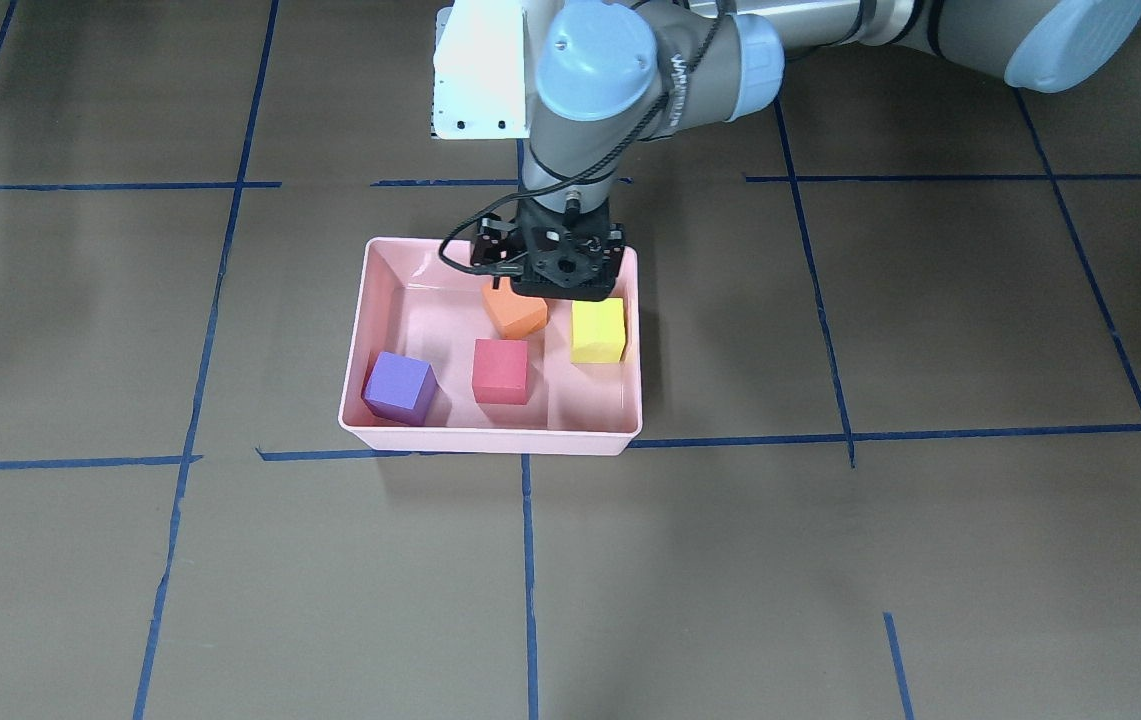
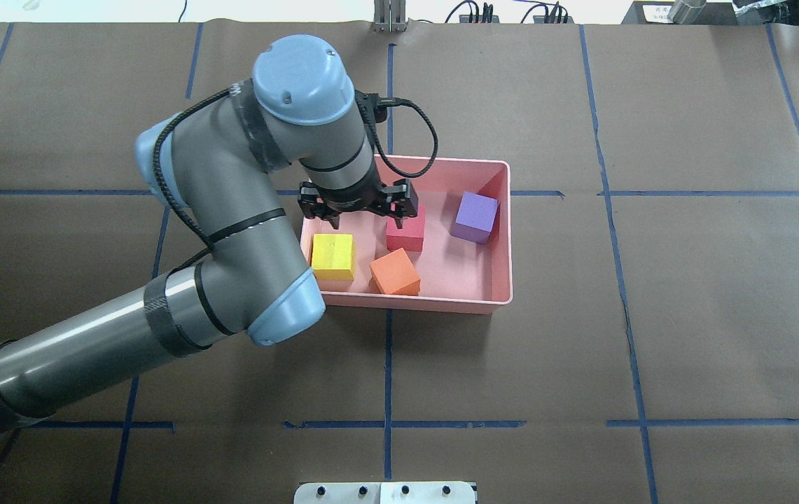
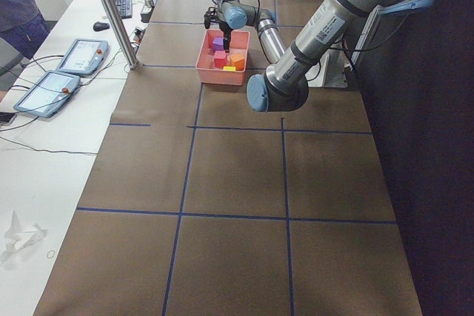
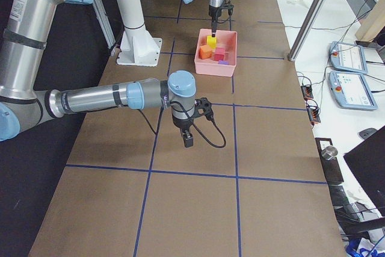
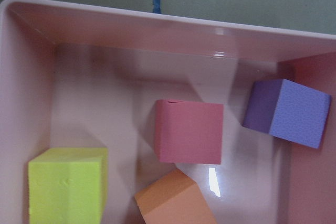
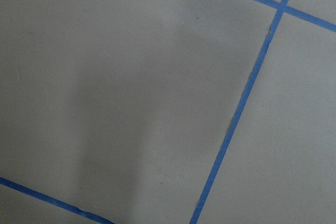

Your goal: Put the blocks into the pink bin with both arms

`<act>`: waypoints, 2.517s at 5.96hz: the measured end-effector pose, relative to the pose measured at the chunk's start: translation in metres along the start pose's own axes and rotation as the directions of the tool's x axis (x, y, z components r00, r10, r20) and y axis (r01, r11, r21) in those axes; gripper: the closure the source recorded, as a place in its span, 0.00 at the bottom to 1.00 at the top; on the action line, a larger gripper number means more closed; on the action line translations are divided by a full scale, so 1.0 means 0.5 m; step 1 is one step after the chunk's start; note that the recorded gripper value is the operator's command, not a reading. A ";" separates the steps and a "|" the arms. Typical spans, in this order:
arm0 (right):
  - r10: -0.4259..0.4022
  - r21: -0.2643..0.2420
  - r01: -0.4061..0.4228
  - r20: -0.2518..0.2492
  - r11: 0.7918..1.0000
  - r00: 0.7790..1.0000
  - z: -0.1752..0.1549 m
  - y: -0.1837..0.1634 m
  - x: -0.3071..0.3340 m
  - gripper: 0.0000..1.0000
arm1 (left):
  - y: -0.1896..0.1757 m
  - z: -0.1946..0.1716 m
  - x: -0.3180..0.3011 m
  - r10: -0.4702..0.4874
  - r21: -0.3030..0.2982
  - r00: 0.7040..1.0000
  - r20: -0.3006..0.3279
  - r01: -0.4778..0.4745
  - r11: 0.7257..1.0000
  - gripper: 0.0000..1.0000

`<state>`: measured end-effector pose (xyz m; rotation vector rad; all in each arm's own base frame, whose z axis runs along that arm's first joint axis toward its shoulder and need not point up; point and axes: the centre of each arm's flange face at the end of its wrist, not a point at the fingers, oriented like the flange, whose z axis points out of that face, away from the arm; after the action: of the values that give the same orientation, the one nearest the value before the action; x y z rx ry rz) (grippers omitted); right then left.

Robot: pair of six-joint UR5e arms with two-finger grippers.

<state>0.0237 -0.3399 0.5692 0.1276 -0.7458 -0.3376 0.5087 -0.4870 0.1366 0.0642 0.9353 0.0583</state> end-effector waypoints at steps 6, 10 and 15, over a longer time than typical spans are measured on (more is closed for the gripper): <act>0.146 0.014 -0.146 -0.003 0.989 0.989 0.025 0.018 0.092 0.01 | -0.154 -0.211 -0.932 0.375 -0.063 0.924 0.082 -0.370 0.927 0.00; 0.158 0.030 -0.159 0.019 0.987 0.987 0.022 -0.013 0.094 0.00 | 0.104 -0.330 -1.419 0.204 -0.047 0.973 0.113 -0.200 0.979 0.00; 0.167 0.033 -0.167 0.021 0.985 0.986 0.021 -0.019 0.093 0.00 | 0.171 -0.316 -1.498 0.121 -0.062 0.985 0.123 -0.114 0.991 0.00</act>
<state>0.0459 -0.3650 0.6047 0.0939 -0.7748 -0.1663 -0.0643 -0.4554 0.6505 0.0714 0.8017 0.1877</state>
